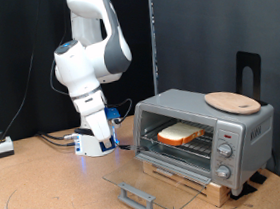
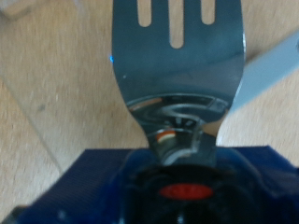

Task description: Make a piece of toast with the oven

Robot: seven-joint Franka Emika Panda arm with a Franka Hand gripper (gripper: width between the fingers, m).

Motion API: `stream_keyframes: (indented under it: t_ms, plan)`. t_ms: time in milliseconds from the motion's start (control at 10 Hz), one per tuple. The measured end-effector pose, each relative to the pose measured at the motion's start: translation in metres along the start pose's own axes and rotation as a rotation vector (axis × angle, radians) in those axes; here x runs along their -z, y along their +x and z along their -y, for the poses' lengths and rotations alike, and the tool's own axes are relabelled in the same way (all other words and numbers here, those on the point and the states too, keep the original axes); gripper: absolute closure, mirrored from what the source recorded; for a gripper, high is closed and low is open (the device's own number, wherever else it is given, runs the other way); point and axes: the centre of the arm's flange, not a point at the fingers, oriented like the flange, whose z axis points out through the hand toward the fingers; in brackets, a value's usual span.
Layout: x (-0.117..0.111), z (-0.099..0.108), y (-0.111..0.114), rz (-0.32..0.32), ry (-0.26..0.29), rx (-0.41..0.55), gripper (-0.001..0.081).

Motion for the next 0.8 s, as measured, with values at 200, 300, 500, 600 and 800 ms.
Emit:
stream_keyframes:
  t_ms: [200, 300, 500, 600, 800]
  plan:
    - [0.015, 0.010, 0.009, -0.102, 0.050, 0.035, 0.0387]
    - [0.027, 0.016, 0.013, -0.145, 0.064, 0.052, 0.0387]
    - [0.050, 0.027, 0.022, -0.202, 0.063, 0.070, 0.0387]
    - [0.061, 0.034, 0.027, -0.215, 0.065, 0.077, 0.0387]
    - [0.083, 0.048, 0.038, -0.208, 0.065, 0.070, 0.0387]
